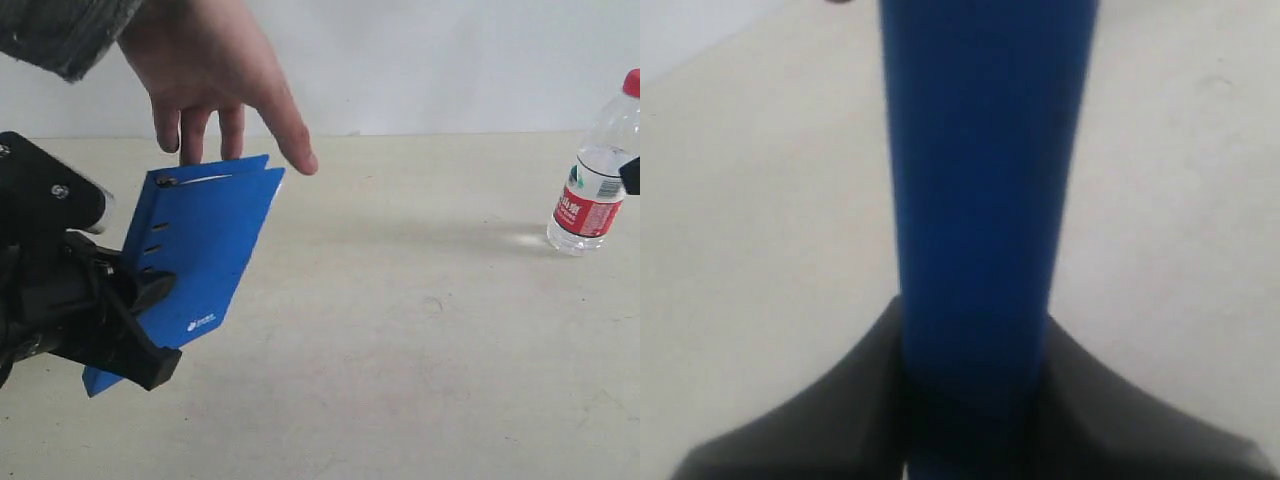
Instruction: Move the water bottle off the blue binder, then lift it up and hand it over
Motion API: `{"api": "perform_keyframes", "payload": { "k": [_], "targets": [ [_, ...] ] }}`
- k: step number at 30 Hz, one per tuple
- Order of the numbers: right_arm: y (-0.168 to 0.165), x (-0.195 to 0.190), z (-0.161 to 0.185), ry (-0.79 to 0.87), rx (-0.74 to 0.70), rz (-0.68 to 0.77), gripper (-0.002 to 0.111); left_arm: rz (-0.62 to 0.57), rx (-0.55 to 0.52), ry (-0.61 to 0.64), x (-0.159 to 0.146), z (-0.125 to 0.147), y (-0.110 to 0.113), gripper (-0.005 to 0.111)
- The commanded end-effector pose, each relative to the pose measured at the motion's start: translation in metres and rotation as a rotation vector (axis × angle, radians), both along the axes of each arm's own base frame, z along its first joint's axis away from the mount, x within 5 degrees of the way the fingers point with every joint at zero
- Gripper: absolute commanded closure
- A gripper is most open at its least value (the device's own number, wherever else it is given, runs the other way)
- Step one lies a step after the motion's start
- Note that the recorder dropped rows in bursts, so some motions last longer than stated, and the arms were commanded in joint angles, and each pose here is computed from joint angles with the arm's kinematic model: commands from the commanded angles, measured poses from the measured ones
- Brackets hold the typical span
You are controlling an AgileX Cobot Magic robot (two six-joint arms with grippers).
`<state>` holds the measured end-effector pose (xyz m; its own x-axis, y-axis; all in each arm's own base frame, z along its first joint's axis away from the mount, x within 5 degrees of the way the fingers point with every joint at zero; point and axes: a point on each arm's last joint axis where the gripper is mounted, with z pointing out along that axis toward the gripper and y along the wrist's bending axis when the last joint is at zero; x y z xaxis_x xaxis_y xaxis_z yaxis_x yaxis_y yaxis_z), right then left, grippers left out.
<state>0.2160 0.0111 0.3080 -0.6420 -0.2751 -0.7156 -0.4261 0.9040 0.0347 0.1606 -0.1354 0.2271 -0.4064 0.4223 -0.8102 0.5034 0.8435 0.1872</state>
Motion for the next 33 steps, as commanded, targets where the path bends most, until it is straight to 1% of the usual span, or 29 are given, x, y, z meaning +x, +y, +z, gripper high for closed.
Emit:
{"api": "perform_keyframes", "payload": {
  "k": [1,5,9,11,16,22,24,25,29,30,31,32,33],
  "targets": [
    [-0.007,-0.008,0.009,-0.041,-0.051,-0.087,0.108,0.075,-0.061,-0.076,-0.012,0.017,0.000,0.100],
    [-0.009,-0.007,0.009,-0.028,-0.042,-0.119,0.108,0.055,-0.125,-0.067,-0.021,0.017,-0.012,0.100],
    [-0.009,-0.007,0.009,-0.032,-0.041,-0.123,0.108,-0.018,-0.206,-0.119,-0.028,0.023,-0.026,0.100],
    [-0.009,-0.007,0.009,-0.032,-0.041,-0.123,0.108,-0.030,-0.231,-0.125,-0.031,0.027,-0.030,0.100],
    [-0.009,-0.007,0.009,-0.030,-0.038,-0.126,0.108,-0.034,-0.219,-0.167,-0.030,0.031,-0.030,0.100],
    [-0.009,-0.007,0.009,-0.030,-0.040,-0.126,0.108,-0.050,-0.222,-0.155,-0.031,0.030,-0.032,0.099],
    [-0.009,-0.007,0.009,-0.030,-0.040,-0.126,0.108,-0.062,-0.221,-0.144,-0.032,0.029,-0.032,0.093],
    [-0.009,-0.007,0.009,-0.030,-0.040,-0.126,0.108,-0.069,-0.224,-0.137,-0.032,0.028,-0.033,0.087],
    [-0.009,-0.007,0.008,-0.030,-0.050,-0.124,0.108,-0.107,-0.216,-0.098,-0.036,0.021,-0.034,0.057],
    [-0.010,-0.007,0.008,-0.029,-0.058,-0.123,0.108,-0.115,-0.212,-0.079,-0.037,0.017,-0.033,0.047],
    [-0.010,-0.007,0.008,-0.029,-0.066,-0.122,0.108,-0.111,-0.217,-0.057,-0.039,0.015,-0.033,0.039],
    [-0.011,-0.007,0.008,-0.030,-0.073,-0.122,0.108,-0.097,-0.219,-0.029,-0.040,0.011,-0.031,0.034],
    [-0.011,-0.007,0.008,-0.032,-0.081,-0.122,0.108,-0.080,-0.223,0.003,-0.041,0.006,-0.029,0.032]
  ]
}}
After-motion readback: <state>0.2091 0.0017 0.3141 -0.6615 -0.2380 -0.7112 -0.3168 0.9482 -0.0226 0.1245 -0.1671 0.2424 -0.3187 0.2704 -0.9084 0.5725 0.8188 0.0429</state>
